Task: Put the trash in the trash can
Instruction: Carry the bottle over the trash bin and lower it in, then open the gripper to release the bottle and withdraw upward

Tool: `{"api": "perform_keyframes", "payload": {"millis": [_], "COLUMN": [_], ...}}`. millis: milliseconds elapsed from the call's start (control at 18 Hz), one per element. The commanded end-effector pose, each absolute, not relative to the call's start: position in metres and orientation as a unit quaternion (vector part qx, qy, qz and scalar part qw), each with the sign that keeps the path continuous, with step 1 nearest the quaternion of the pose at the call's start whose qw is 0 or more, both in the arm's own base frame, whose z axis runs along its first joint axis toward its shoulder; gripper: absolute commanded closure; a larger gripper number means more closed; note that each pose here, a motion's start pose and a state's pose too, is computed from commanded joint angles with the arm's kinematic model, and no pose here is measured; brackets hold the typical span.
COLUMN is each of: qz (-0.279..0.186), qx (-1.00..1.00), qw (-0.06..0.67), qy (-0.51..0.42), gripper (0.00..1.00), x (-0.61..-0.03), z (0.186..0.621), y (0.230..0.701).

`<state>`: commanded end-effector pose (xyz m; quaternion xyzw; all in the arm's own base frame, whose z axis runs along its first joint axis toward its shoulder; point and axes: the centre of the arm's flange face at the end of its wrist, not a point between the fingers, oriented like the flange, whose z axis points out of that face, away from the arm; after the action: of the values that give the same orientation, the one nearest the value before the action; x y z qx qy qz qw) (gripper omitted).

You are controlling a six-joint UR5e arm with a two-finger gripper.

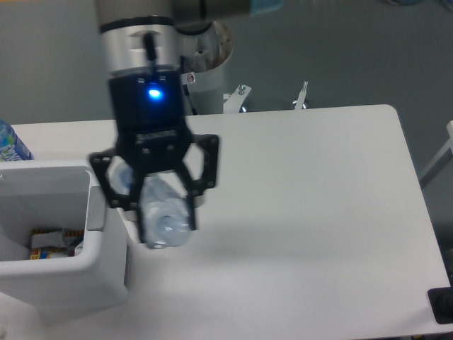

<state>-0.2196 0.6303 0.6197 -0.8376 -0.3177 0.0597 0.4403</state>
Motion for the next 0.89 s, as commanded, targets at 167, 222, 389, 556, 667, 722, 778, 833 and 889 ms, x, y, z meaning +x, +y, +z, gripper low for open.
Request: {"api": "perform_keyframes", "payload": {"millis": [167, 222, 389, 556, 667, 722, 778, 833, 889], "qz": [0.052, 0.05, 0.043, 0.038, 0.037, 0.037, 0.037, 0.038, 0.039], "qx": [-0.843, -0.845, -0.852, -0.86, -0.862, -0.864, -0.865, -0.867, -0.87], "qw": [0.443, 0.443, 0.435, 0.428, 0.425, 0.421, 0.42, 0.416, 0.413], "qy": [-0.3, -0.296, -0.287, -0.274, -0.274, -0.274, -0.273, -0.27, -0.267], "gripper": [0.48, 0.48, 0.48, 0.48, 0.48, 0.48, 0.48, 0.47, 0.45], "x": [-0.194, -0.189, -0.177, -0.162, -0.162, -0.163, -0.164, -0.164, -0.163], "z": [0.623, 0.622, 0.608, 0.598, 0.592, 0.587, 0.585, 0.58, 0.576], "y": [0.637, 0.639, 0.652, 0.663, 0.666, 0.669, 0.671, 0.674, 0.677]}}
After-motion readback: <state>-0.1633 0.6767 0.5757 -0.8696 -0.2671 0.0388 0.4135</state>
